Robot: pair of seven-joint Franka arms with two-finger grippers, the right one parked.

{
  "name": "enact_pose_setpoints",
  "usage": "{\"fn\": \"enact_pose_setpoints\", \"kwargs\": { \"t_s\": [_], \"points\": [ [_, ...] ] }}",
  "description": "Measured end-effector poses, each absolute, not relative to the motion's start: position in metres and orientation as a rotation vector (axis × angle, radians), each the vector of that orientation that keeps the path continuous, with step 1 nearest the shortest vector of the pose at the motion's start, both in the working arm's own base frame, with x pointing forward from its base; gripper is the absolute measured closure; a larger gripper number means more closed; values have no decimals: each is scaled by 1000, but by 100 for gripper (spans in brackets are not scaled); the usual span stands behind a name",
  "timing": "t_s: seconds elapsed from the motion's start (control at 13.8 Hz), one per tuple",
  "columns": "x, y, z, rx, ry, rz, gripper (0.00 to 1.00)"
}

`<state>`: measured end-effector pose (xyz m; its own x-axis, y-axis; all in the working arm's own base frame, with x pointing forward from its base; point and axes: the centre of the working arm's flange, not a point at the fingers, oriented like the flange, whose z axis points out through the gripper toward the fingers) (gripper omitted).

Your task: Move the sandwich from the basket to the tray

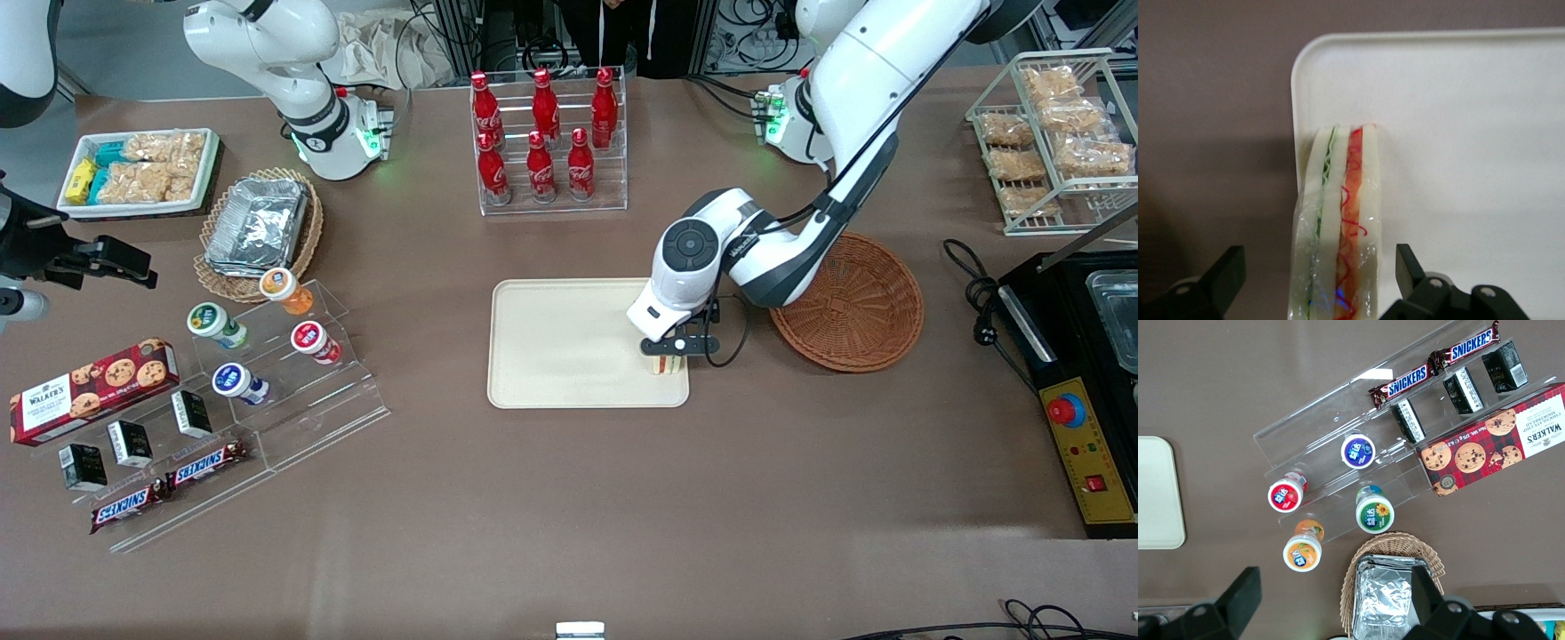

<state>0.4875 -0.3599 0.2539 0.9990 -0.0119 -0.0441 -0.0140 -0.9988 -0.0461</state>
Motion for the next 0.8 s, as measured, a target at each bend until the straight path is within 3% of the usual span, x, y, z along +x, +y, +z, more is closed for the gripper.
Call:
{"fn": "enact_pose_setpoints", "kwargs": {
  "t_s": [0.51,0.8],
  "points": [
    [496,-345,354,-3049,-95,-46,0],
    [511,-292,397,-3047,-50,24,0]
  ]
}}
